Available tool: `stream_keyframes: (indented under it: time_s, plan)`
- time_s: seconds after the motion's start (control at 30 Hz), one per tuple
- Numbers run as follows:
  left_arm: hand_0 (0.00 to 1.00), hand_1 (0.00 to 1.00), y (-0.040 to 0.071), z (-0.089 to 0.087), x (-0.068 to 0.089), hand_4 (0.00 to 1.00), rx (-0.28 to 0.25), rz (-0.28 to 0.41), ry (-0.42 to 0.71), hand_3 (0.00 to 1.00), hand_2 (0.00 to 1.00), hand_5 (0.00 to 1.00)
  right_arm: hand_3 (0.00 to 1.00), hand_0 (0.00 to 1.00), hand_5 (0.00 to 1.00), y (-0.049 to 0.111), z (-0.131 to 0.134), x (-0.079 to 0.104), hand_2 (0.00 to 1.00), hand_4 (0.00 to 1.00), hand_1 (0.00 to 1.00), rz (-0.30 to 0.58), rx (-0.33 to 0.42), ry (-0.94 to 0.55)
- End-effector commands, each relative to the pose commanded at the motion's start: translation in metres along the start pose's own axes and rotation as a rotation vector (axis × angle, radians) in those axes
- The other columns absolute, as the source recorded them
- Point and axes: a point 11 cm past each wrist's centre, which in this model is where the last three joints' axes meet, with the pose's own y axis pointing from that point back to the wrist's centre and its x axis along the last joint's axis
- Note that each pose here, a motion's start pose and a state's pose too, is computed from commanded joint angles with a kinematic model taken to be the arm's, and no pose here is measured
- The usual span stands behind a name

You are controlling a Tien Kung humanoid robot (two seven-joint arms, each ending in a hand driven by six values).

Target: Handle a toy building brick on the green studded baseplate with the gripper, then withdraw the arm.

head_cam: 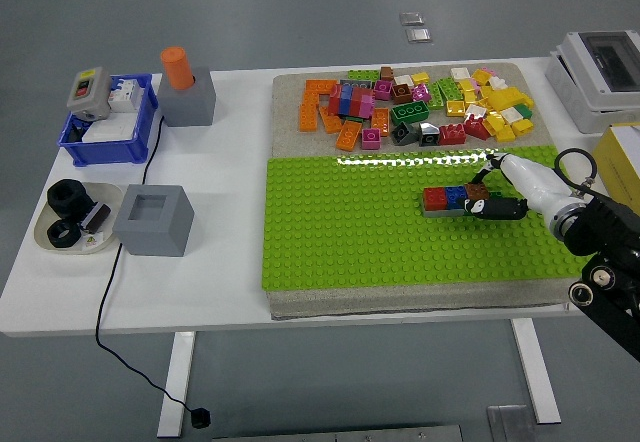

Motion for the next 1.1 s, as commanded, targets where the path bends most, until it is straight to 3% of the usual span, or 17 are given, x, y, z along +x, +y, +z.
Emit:
stream_keyframes:
  time_s: [1.1]
  plan:
    - [0.597,0.616,0.000,0.001,-0.001,0.757,-0.003,-0.004,0.000,0.593,0.536,0.203,0.623,0.928,0.506,0.000,0.006,-0.012,0.932,0.811,0.890,-0.030,-0.014,0.010]
